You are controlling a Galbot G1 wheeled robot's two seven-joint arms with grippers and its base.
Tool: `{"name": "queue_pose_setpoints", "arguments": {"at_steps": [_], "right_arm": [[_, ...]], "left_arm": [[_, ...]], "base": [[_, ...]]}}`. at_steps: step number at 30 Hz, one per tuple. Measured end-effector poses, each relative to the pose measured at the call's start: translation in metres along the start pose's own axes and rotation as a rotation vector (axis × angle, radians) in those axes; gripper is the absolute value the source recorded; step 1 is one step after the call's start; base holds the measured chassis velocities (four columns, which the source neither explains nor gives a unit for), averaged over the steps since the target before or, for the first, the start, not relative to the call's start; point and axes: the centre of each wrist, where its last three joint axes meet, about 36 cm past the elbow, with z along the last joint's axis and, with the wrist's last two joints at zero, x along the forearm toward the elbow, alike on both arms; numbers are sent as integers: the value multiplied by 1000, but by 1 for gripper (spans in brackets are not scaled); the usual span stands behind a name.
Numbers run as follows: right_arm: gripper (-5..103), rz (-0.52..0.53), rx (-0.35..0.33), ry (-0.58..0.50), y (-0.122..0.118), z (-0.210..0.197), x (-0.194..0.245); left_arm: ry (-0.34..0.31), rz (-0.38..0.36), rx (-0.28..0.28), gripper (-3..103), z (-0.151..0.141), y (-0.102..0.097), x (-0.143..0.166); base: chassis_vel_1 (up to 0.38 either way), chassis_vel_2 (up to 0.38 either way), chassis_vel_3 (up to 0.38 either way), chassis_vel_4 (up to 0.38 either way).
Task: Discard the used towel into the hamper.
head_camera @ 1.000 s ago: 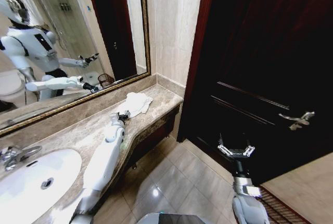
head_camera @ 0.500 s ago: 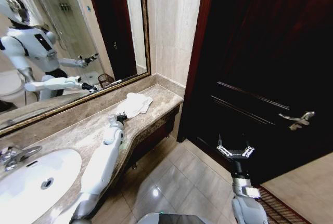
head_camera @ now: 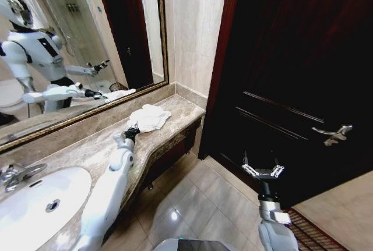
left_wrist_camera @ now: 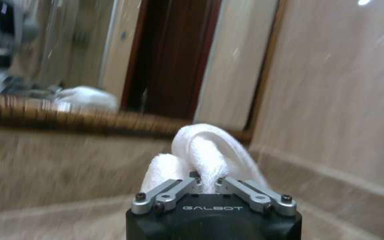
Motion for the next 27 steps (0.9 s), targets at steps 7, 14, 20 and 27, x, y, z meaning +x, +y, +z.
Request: {"name": "queue_pose_setpoints", "arguments": {"at_steps": [7, 14, 20, 27], "right_arm": [[100, 6, -8, -22, 5, -6, 0], [100, 45, -21, -45, 4, -10, 0], [100, 70, -43, -80, 2, -26, -5], [100, 95, -73, -104, -3, -42, -9]], "left_arm": [[-131, 57, 14, 3, -34, -23, 86], [-220, 28, 30, 3, -74, -54, 143], [-210, 51, 73, 3, -103, -67, 177], [-159, 61, 59, 3, -98, -66, 190]], "base": [[0, 0, 0, 0], [0, 0, 0, 0], [0, 0, 0, 0], [-6, -15, -15, -25]]}}
